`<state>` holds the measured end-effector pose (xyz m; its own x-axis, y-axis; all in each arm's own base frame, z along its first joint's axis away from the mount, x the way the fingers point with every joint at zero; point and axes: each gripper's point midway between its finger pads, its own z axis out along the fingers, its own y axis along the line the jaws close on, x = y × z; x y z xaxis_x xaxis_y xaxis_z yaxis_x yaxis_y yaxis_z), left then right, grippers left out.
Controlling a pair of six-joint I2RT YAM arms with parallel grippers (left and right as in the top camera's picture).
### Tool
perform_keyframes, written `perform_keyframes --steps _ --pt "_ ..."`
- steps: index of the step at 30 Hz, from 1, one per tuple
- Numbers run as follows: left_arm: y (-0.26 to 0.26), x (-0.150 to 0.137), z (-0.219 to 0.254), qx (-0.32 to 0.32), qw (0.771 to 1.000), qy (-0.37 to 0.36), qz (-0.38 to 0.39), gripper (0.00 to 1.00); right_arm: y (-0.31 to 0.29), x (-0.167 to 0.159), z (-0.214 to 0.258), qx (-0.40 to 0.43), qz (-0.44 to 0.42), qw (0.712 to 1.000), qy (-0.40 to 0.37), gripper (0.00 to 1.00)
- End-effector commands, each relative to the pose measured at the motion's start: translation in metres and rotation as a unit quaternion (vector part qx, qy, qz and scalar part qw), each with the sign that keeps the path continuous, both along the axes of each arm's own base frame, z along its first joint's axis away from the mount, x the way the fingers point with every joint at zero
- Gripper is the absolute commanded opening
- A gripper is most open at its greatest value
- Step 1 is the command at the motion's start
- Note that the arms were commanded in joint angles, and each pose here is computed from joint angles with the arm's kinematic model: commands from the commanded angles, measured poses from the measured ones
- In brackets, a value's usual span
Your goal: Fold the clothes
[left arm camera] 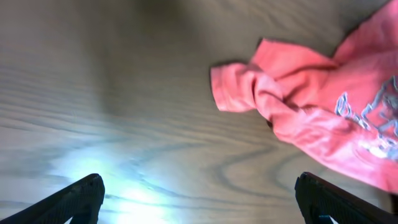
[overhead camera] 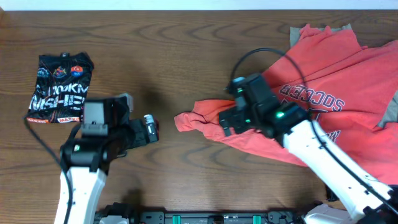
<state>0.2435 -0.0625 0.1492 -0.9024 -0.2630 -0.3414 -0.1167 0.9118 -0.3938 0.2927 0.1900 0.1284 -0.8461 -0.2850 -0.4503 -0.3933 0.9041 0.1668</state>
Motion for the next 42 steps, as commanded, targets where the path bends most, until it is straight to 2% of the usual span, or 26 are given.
perform_keyframes --steps 1,5,10,15,22,23,24,25,27,28,30,32,36,39,40,42 --pt "-0.020 0.000 -0.010 -0.061 0.997 0.046 -0.019 1.00 -0.032 0.008 0.008 -0.013 -0.054 0.998 -0.001 0.99" --pt "-0.035 0.000 -0.034 -0.085 0.990 0.110 -0.025 0.97 -0.067 0.005 -0.001 -0.031 -0.099 0.994 0.036 0.99" --pt "-0.059 -0.002 -0.064 -0.084 0.981 0.166 -0.051 0.97 -0.100 0.001 -0.007 -0.042 -0.147 0.986 0.067 0.99" --pt "-0.096 0.003 -0.090 -0.083 0.976 0.189 -0.074 0.97 -0.122 -0.003 -0.010 -0.048 -0.179 0.979 0.088 0.99" --pt "-0.150 0.014 -0.124 -0.105 0.972 0.205 -0.054 0.97 -0.137 -0.008 -0.012 -0.052 -0.202 0.972 0.105 0.99" --pt "-0.157 0.014 -0.128 -0.107 0.971 0.206 -0.054 0.93 -0.138 -0.008 -0.012 -0.052 -0.203 0.972 0.105 0.99" --pt "-0.166 0.016 -0.132 -0.111 0.971 0.202 -0.060 0.84 -0.138 -0.008 -0.012 -0.052 -0.204 0.972 0.106 0.99" --pt "-0.171 0.017 -0.134 -0.112 0.972 0.196 -0.067 0.68 -0.138 -0.008 -0.012 -0.052 -0.204 0.972 0.106 0.99" --pt "-0.179 0.020 -0.136 -0.115 0.973 0.183 -0.080 0.46 -0.138 -0.008 -0.012 -0.052 -0.204 0.972 0.106 0.99" --pt "-0.180 0.022 -0.135 -0.115 0.974 0.173 -0.088 0.30 -0.138 -0.008 -0.012 -0.052 -0.204 0.972 0.106 0.99" --pt "-0.175 0.029 -0.132 -0.106 0.976 0.155 -0.106 0.06 -0.139 -0.008 -0.012 -0.054 -0.205 0.972 0.105 0.99" --pt "-0.154 0.039 -0.129 -0.081 0.981 0.143 -0.102 0.06 -0.142 -0.008 -0.013 -0.062 -0.208 0.971 0.102 0.99" --pt "-0.078 0.072 -0.108 0.004 0.992 0.121 -0.024 0.06 -0.148 -0.009 -0.013 -0.076 -0.213 0.969 0.101 0.99" --pt "-0.022 0.111 -0.068 0.033 0.997 0.065 0.033 0.06 -0.148 -0.009 -0.013 -0.076 -0.215 0.968 0.101 0.99" --pt "0.008 0.138 -0.037 0.028 0.996 0.022 0.078 0.06 -0.149 -0.008 -0.013 -0.076 -0.216 0.968 0.101 0.99" --pt "0.036 0.161 -0.005 0.023 0.993 -0.020 0.115 0.06 -0.149 -0.008 -0.013 -0.076 -0.216 0.968 0.101 0.99"
